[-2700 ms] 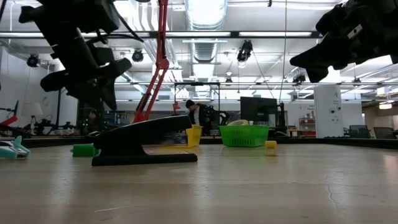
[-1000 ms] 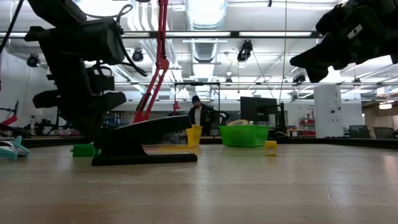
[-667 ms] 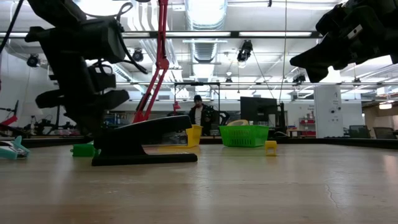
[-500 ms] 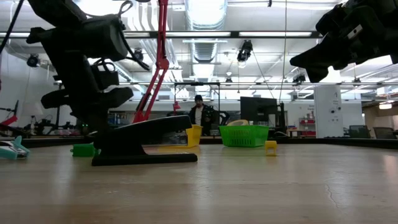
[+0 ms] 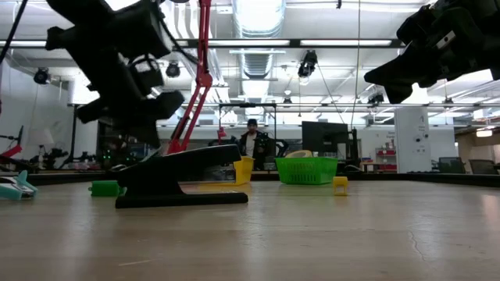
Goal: Pick and place Stapler, Stapler remover, tape
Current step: Put the top blue staple remover into the yellow bin
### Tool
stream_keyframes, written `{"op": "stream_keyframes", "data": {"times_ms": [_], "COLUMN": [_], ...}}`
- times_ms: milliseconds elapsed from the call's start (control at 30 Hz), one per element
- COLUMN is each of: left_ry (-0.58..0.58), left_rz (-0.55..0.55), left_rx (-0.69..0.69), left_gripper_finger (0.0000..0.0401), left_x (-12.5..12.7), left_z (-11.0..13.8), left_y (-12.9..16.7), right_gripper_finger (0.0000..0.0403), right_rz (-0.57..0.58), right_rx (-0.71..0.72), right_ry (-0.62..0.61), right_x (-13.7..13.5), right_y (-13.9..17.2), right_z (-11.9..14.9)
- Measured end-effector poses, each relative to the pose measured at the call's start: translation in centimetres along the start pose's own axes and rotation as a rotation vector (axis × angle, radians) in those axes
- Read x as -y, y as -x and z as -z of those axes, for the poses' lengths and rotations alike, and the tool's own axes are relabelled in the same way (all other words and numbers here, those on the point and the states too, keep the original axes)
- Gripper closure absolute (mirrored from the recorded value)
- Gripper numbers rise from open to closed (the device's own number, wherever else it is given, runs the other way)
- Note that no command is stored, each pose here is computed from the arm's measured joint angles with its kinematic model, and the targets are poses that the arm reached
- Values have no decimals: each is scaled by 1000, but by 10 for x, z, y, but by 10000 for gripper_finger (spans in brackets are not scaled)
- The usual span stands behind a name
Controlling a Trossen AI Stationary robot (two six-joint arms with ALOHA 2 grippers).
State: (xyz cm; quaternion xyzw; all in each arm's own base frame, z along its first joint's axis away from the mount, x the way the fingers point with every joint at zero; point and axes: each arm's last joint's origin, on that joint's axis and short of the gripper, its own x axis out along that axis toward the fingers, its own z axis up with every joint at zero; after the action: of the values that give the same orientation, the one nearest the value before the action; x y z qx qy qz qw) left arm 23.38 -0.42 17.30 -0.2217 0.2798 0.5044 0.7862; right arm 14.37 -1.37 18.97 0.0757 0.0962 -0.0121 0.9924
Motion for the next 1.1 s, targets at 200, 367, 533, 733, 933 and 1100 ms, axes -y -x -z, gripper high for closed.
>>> {"op": "stream_keyframes", "data": {"times_ms": [200, 367, 533, 733, 933, 1100], "left_ry": [-19, -27, 23, 43, 29, 27], "left_rz": [1, 32, 65, 171, 185, 182], "left_rx": [128, 197, 210, 198, 209, 175], "left_gripper_finger": [400, 400, 400, 400, 393, 392], "left_x": [13, 21, 19, 22, 25, 23], "left_z": [-22, -43, -63, -80, -84, -82], "left_y": [8, 3, -14, -38, -59, -73], "right_gripper_finger": [390, 390, 390, 390, 390, 390], "right_rz": [0, 0, -1, 0, 0, -1], "right_rx": [0, 1, 0, 1, 1, 0], "right_ry": [0, 0, 0, 0, 0, 0], "right_x": [0, 0, 0, 0, 0, 0], "right_y": [0, 0, 0, 0, 0, 0], "right_z": [0, 0, 0, 0, 0, 0]}}
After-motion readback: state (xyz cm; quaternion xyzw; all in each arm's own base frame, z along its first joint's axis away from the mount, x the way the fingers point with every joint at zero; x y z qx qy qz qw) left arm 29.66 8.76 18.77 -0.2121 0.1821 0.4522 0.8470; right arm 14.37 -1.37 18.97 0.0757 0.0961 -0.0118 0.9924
